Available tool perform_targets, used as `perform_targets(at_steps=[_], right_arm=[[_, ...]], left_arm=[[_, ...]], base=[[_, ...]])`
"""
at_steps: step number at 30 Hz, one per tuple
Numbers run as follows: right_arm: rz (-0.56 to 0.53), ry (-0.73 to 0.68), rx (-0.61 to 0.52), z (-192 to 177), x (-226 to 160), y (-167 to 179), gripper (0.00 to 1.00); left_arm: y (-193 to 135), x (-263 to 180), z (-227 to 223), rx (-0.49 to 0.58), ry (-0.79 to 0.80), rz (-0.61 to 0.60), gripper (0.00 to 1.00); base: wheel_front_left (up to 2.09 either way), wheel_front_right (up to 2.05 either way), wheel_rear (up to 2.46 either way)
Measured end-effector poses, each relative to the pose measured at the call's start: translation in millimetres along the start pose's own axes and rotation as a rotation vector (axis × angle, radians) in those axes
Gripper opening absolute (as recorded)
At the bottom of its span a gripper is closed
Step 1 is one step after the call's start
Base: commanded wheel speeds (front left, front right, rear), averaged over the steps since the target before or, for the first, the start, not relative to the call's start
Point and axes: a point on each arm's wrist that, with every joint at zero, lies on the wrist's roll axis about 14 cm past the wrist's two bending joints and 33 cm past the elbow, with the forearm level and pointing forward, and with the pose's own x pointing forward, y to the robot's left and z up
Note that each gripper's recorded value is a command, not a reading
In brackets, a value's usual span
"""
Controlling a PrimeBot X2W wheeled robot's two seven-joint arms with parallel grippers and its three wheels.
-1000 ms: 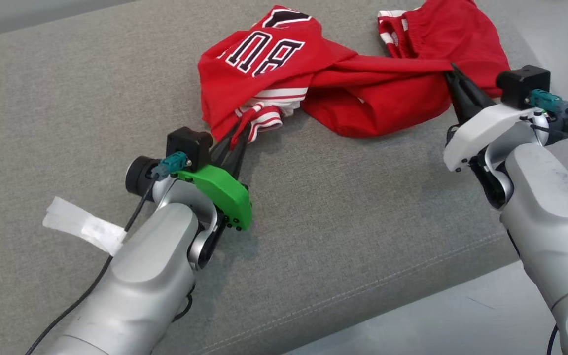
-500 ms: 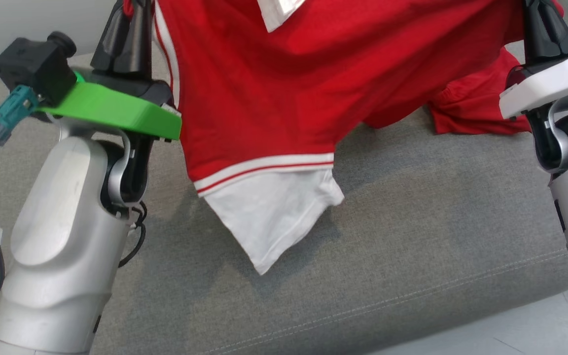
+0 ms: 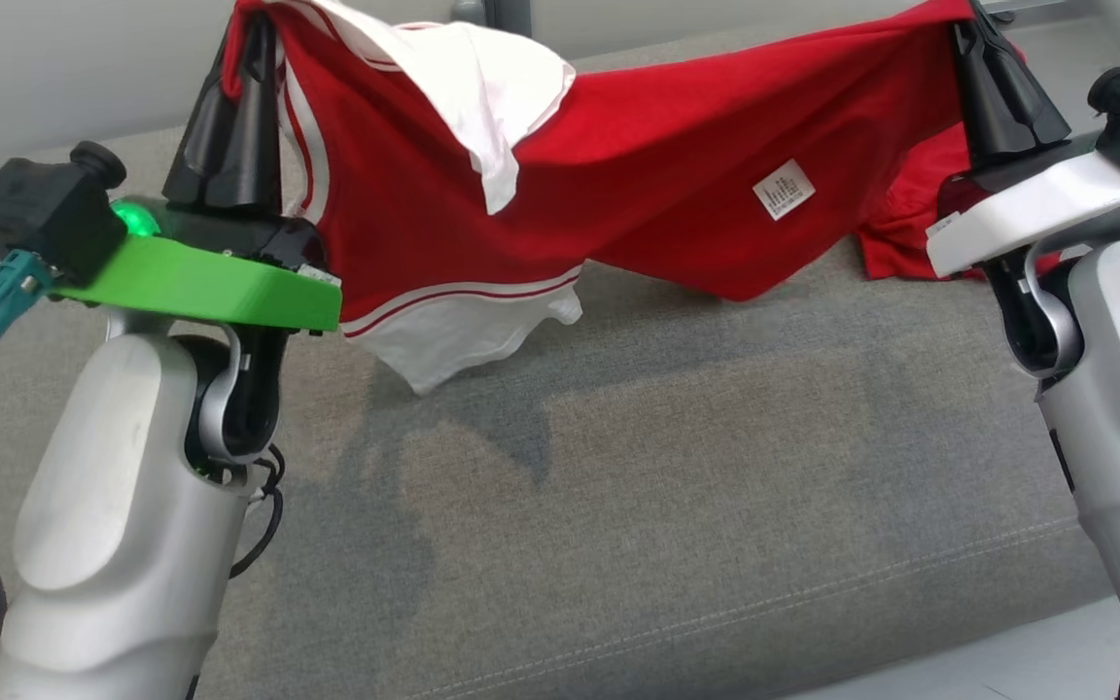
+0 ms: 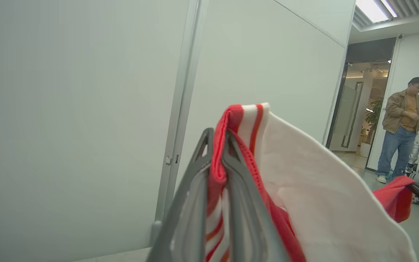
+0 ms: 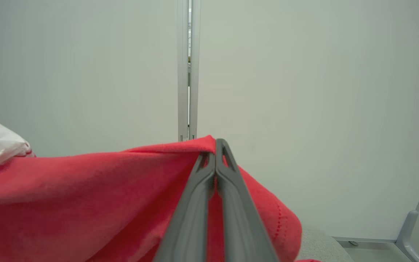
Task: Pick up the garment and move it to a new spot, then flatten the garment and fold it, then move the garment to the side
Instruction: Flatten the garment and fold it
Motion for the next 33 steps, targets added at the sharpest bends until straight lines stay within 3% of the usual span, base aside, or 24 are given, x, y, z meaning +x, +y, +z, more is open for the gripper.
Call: perform_targets(at_steps=[13,21,26,27,28,33], right_arm=[[-0.052,-0.154,-0.058,49.7,-8.4,-18.3,0.0],[0.104,0.125,0.023,-44.1,-24.8,37.6,0.0],[0.192,0.237,-0.025,-80.4,-12.6,59.6,0.0],[0.205,0.234,-0.036,-81.2,-5.8,62.8,0.0],[0.216,0.229,-0.044,-81.8,1.0,65.6,0.0],[0.243,0.3,0.002,-115.0,4.9,84.3,0.0]], left_arm=[[-21.8,-16.7,76.1,0.031,-0.227,-0.05,0.0],[33.6,-57.5,-27.1,-0.059,0.127,0.147,0.0],[80.2,-86.5,-92.1,-0.063,0.368,0.278,0.0],[89.0,-87.4,-97.8,-0.056,0.387,0.298,0.29],[95.8,-85.3,-101.3,-0.053,0.395,0.312,1.0],[111.4,-70.1,-109.5,-0.044,0.373,0.335,1.0]], base=[[0.0,0.0,0.0],[0.0,0.0,0.0],[0.0,0.0,0.0],[0.0,0.0,0.0],[0.0,0.0,0.0],[0.0,0.0,0.0]])
